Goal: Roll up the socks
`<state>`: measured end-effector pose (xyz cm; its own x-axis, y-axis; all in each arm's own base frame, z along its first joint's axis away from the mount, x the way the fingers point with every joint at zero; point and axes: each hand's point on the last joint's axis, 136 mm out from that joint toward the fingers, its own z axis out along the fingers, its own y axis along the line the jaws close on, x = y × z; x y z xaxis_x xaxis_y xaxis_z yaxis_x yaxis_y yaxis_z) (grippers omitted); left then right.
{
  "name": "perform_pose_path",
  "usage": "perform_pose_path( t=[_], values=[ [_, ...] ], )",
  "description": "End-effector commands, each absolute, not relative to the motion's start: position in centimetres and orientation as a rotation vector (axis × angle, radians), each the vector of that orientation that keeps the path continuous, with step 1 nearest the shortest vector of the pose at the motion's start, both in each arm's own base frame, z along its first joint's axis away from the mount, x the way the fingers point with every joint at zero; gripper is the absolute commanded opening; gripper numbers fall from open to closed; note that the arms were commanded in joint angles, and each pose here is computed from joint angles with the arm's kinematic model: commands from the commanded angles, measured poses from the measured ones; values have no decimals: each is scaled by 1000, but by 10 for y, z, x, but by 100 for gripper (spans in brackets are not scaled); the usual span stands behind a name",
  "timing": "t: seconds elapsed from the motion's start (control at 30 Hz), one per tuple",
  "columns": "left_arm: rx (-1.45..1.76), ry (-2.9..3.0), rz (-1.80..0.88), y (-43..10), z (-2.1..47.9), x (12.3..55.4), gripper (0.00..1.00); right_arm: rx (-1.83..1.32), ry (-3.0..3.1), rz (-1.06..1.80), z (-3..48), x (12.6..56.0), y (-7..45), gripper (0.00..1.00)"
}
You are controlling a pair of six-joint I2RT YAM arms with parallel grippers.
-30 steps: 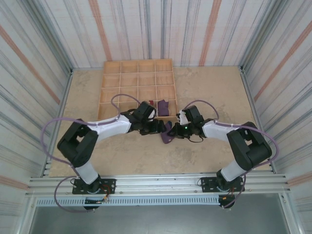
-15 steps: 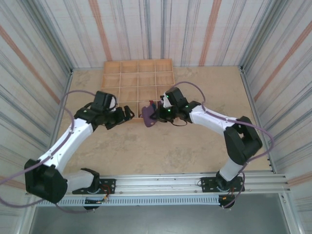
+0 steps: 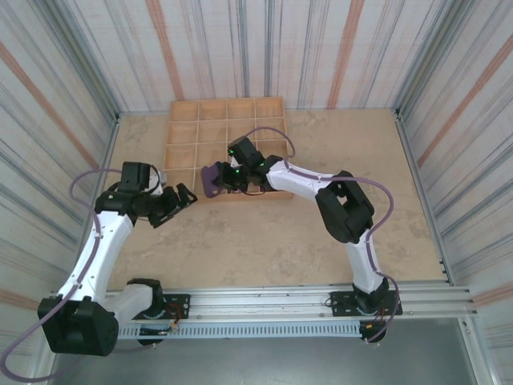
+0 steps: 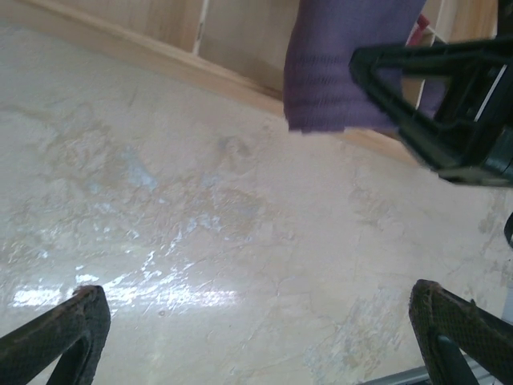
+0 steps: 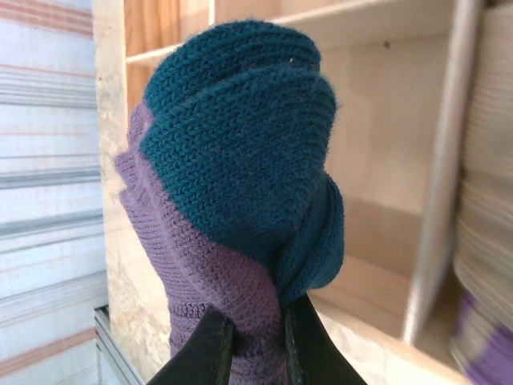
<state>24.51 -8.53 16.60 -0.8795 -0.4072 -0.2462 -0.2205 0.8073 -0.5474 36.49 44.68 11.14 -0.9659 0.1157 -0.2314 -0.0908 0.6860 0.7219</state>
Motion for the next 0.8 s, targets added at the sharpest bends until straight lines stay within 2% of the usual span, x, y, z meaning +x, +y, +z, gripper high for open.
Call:
perform_pose_path(
  t=[0.0, 0.77],
  values=[
    [-446, 2666, -793, -84, 162, 230, 99, 93, 2651, 1117, 104, 373, 457, 0],
    [-435, 2657, -838, -82, 156, 224, 99, 239, 2730, 1070, 54, 379, 479, 0]
  ],
)
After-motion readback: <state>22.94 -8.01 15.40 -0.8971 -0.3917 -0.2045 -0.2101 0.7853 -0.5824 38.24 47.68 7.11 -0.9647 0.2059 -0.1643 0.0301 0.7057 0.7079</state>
